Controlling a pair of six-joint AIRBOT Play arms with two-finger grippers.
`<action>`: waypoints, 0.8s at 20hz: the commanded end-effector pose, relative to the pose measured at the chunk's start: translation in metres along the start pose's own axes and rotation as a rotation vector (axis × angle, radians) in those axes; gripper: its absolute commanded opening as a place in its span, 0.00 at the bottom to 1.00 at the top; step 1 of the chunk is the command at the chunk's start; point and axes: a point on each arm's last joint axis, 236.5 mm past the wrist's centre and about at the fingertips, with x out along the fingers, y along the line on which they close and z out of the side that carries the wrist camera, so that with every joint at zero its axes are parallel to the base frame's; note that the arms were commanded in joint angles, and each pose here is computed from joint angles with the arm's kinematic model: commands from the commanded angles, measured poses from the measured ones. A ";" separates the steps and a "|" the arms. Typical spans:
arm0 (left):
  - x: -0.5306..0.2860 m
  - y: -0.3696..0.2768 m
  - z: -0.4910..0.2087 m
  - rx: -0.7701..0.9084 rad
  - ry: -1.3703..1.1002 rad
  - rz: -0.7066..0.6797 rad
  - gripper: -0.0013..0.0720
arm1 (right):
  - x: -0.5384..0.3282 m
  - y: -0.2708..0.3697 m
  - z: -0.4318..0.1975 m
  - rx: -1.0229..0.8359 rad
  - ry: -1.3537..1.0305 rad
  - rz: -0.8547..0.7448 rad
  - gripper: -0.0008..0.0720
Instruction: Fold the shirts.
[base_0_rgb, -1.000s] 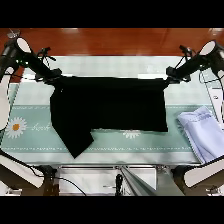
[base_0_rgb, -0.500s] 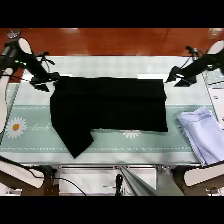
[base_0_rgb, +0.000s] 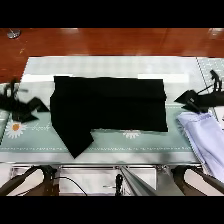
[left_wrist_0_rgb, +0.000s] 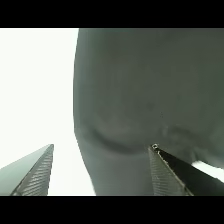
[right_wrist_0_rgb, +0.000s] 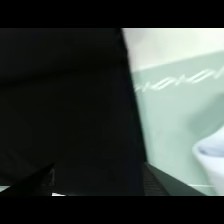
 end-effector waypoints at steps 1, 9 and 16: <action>0.023 -0.003 -0.033 -0.211 -0.072 -0.333 0.98 | 0.013 0.017 -0.029 0.013 -0.055 0.135 0.86; 0.046 0.012 -0.064 -0.101 0.028 -0.286 0.98 | 0.014 0.030 -0.036 0.015 -0.045 0.201 0.86; 0.075 -0.009 -0.081 -0.024 0.098 -0.285 0.98 | 0.014 0.031 -0.036 0.019 -0.044 0.202 0.86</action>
